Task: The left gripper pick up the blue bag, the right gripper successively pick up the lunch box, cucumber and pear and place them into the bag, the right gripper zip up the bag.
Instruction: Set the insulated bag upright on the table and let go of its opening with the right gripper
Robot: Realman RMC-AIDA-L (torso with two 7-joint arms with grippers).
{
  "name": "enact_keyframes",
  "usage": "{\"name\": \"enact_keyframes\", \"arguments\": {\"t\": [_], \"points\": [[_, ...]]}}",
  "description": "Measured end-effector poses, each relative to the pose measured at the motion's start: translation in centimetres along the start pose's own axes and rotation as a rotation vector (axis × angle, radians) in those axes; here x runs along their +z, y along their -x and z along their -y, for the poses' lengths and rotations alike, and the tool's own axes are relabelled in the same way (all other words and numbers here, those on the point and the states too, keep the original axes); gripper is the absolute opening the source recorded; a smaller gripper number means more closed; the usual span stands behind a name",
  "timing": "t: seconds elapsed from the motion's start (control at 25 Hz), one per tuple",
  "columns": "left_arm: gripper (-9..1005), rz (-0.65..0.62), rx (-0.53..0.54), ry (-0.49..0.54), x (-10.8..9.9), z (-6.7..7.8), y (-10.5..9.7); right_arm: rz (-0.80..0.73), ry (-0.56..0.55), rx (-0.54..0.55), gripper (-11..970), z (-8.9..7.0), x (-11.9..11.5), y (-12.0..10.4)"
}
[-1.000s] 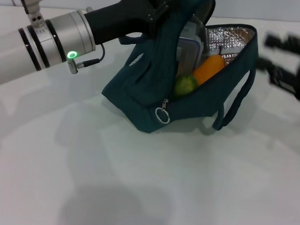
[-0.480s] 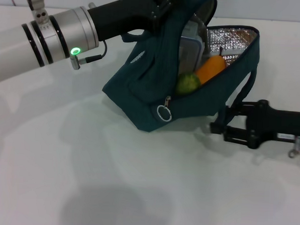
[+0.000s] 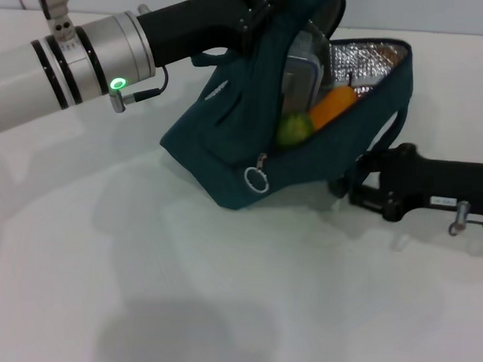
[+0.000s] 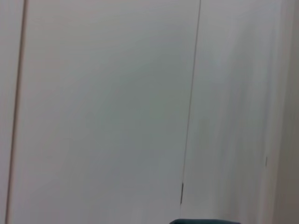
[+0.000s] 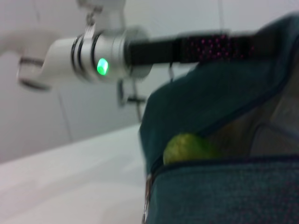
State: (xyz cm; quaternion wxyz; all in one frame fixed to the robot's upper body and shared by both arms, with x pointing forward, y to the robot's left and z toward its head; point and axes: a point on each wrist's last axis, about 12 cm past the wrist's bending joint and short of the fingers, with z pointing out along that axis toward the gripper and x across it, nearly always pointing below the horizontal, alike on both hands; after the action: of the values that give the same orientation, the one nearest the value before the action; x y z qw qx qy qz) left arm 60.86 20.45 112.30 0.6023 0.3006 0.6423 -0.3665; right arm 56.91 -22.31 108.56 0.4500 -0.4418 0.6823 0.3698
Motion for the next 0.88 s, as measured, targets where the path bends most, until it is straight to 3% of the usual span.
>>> {"name": "enact_keyframes", "arguments": {"t": [0.4,0.52,0.72,0.88], "points": [[125,0.003,0.064,0.014,-1.1,0.2,-1.0,0.243,-0.131,-0.057,203,0.0,-3.3,0.2],[126,0.013,0.087,-0.011,-2.1,0.9,-1.7,0.270,-0.127,-0.076,76,0.5,-4.8,0.9],[127,0.082,0.091,-0.024,-4.2,2.3,-3.3,0.242,-0.076,-0.100,78,2.0,-6.7,3.0],[128,0.137,0.050,0.005,-6.3,2.9,-4.2,0.203,-0.042,-0.135,79,2.7,-6.7,4.2]]}}
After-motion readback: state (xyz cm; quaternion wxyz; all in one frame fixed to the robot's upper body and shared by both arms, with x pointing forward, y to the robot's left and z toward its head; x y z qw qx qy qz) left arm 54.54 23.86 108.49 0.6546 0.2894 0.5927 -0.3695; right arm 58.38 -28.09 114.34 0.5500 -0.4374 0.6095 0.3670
